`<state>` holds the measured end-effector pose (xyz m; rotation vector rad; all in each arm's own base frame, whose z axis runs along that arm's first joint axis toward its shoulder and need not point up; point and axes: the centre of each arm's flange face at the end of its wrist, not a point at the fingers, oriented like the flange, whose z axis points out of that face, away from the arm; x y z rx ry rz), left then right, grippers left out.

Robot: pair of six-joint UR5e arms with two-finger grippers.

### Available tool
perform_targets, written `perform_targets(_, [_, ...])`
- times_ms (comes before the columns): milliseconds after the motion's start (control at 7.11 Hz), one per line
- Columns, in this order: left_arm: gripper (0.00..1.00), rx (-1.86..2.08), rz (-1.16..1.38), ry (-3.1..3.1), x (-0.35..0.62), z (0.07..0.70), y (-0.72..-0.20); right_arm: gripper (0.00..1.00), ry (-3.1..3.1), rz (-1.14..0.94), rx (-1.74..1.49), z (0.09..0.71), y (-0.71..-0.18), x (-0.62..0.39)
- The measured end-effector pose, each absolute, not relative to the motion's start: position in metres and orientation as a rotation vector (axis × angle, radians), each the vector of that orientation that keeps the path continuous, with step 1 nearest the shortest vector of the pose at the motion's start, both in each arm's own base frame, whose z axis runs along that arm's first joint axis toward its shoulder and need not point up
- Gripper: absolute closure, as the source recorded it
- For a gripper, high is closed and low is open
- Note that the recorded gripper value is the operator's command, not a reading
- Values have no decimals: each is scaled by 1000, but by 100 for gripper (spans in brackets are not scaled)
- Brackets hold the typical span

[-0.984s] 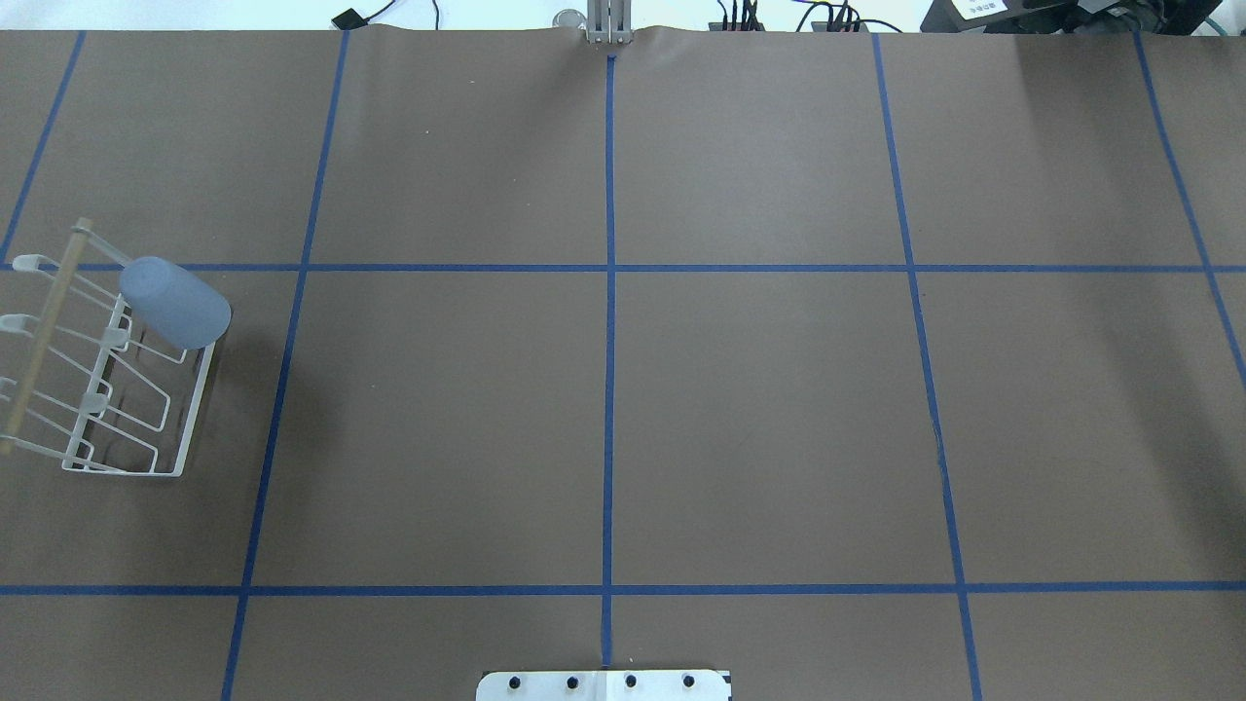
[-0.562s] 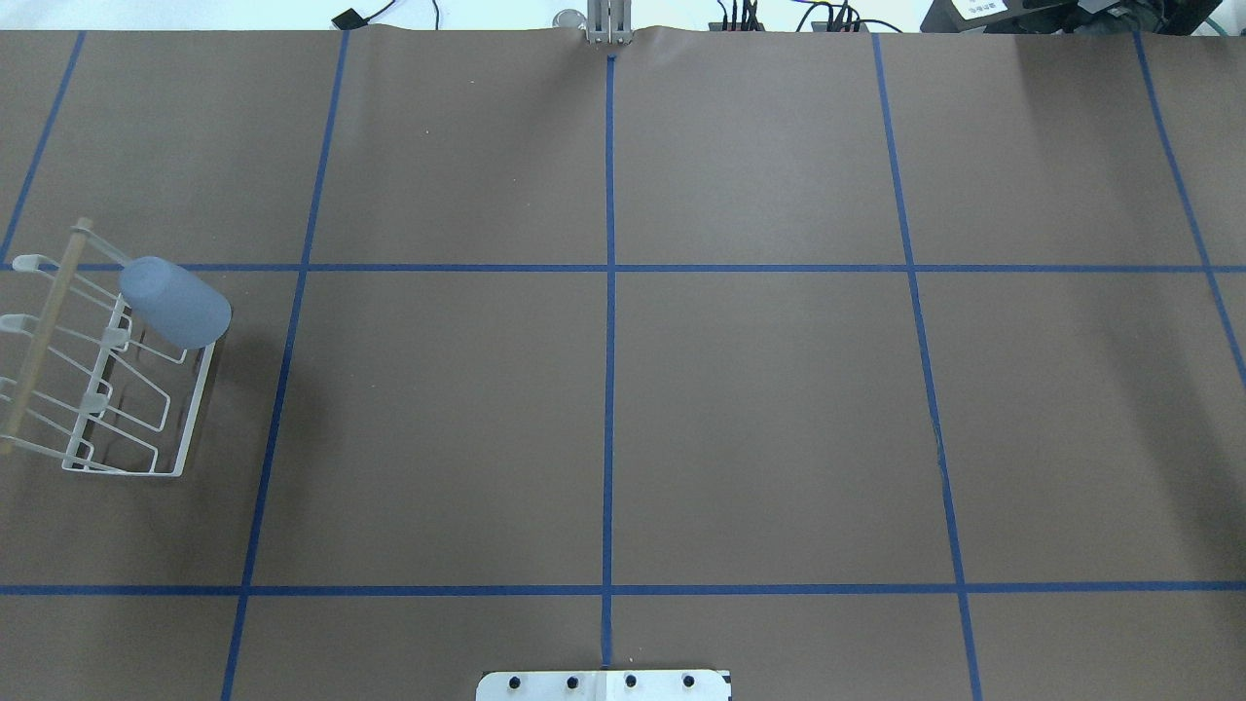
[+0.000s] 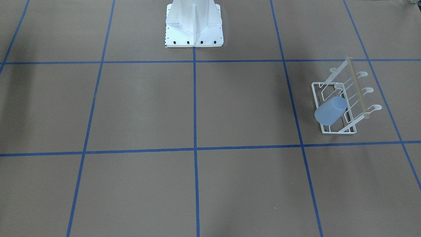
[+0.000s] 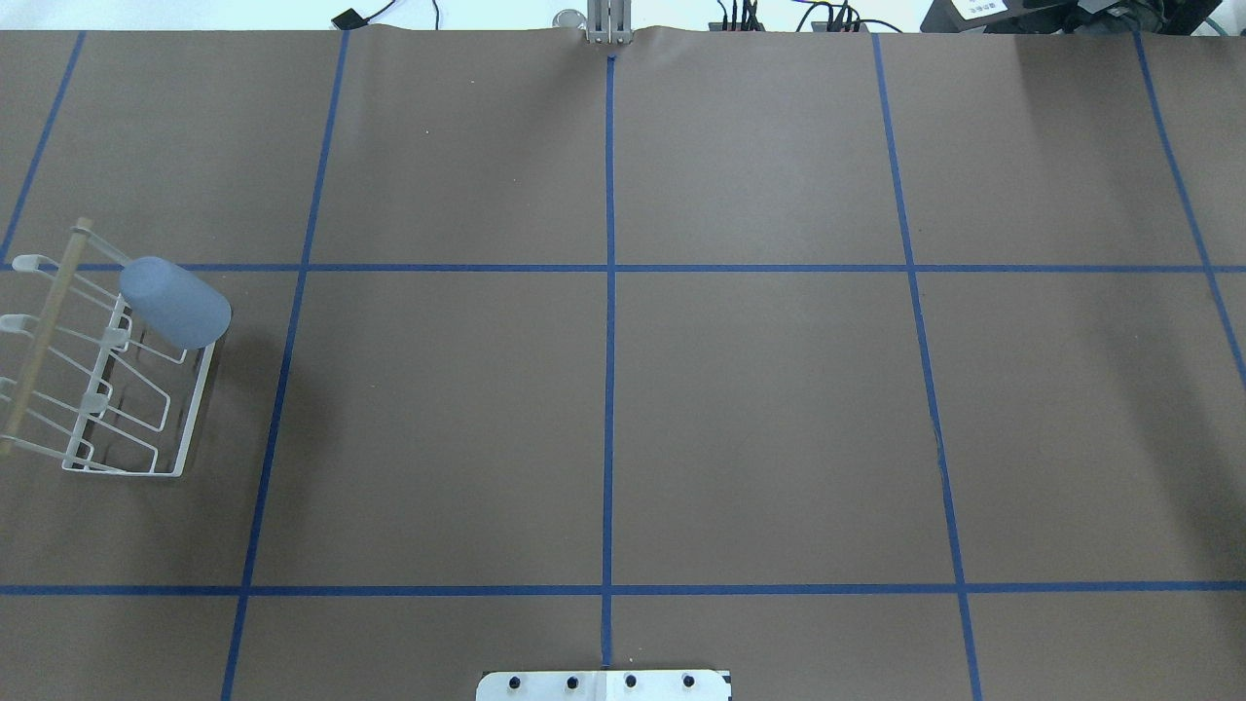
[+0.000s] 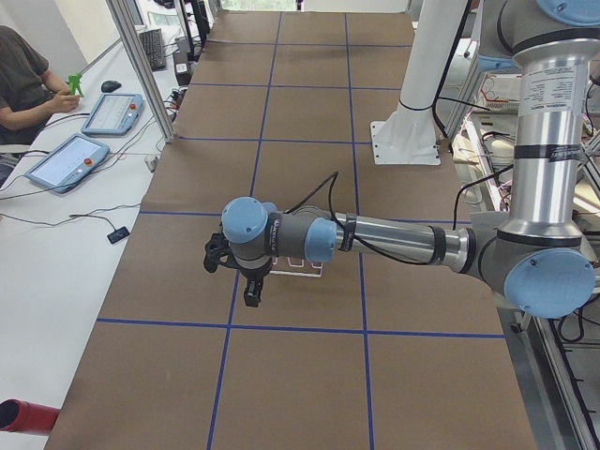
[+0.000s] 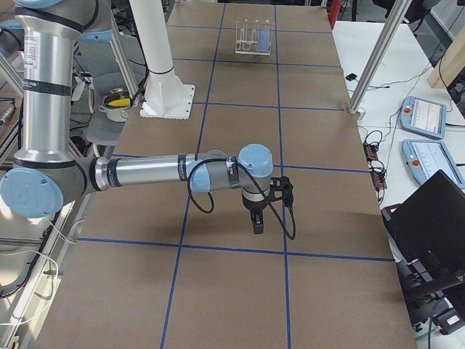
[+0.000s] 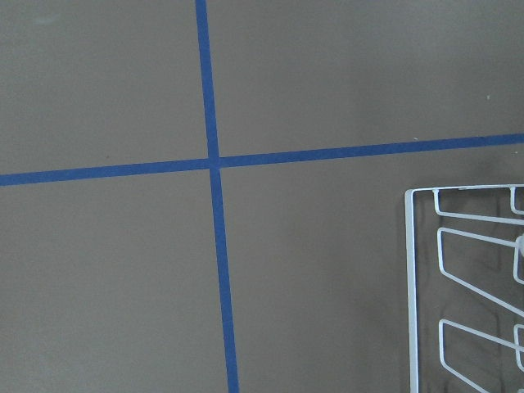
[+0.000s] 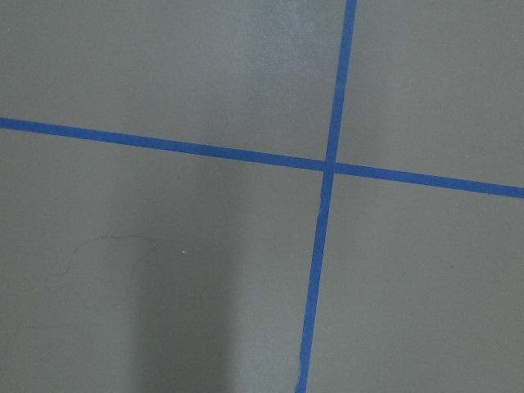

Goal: Hang cup on cup holder

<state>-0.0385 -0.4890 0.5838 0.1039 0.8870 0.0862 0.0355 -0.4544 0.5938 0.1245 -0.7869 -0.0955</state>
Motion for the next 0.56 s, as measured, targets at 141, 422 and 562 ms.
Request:
perform_targets(141, [1, 130, 93, 875, -40, 570, -483, 0, -792, -94, 129, 592, -458, 35])
perform_targets(422, [1, 146, 88, 826, -43, 563, -472, 0, -799, -95, 136, 588, -463, 34])
perform_targets(562, [1, 141, 84, 817, -43, 566, -470, 0, -799, -95, 137, 588, -463, 34])
